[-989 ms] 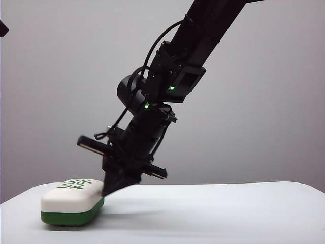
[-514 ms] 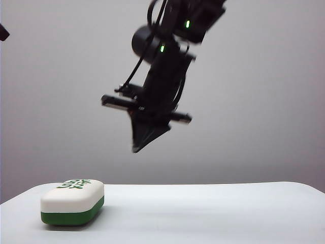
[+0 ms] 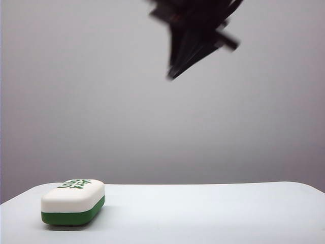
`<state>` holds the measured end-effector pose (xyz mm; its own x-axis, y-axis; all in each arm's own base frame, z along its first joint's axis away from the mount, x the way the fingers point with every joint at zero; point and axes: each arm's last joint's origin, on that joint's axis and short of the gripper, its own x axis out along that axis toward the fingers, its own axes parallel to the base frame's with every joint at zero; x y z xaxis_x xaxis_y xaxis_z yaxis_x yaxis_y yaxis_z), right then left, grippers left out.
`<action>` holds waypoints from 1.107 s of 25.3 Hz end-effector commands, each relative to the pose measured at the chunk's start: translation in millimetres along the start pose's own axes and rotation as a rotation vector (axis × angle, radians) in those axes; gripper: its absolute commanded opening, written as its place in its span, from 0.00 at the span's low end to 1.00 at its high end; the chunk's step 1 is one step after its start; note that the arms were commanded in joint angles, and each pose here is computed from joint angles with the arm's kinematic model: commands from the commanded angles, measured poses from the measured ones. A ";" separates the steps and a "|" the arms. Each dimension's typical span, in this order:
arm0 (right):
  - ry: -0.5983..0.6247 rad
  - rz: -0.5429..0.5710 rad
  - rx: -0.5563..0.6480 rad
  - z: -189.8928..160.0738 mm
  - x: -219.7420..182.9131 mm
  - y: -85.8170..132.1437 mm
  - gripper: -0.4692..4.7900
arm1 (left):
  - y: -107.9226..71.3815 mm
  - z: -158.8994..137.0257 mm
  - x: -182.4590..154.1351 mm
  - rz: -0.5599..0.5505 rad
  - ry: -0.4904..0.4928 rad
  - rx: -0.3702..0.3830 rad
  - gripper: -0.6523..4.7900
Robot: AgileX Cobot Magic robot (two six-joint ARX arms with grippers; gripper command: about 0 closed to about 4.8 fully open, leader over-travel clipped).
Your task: Move the foam mahjong from the right side of the table to the left side of the table.
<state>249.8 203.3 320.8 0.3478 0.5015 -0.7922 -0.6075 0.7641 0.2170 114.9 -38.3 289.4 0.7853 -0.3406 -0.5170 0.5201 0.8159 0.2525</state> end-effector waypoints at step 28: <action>-0.967 -0.324 0.315 -205.2 -110.3 -65.3 0.08 | -13.6 -52.6 3.0 0.327 -0.595 -0.234 0.11</action>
<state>109.4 16.3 275.7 0.9423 0.2941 -0.1601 -0.2290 0.9148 0.3327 92.3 -25.9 240.1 0.9761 -0.2081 0.0632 0.2002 0.9733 0.1123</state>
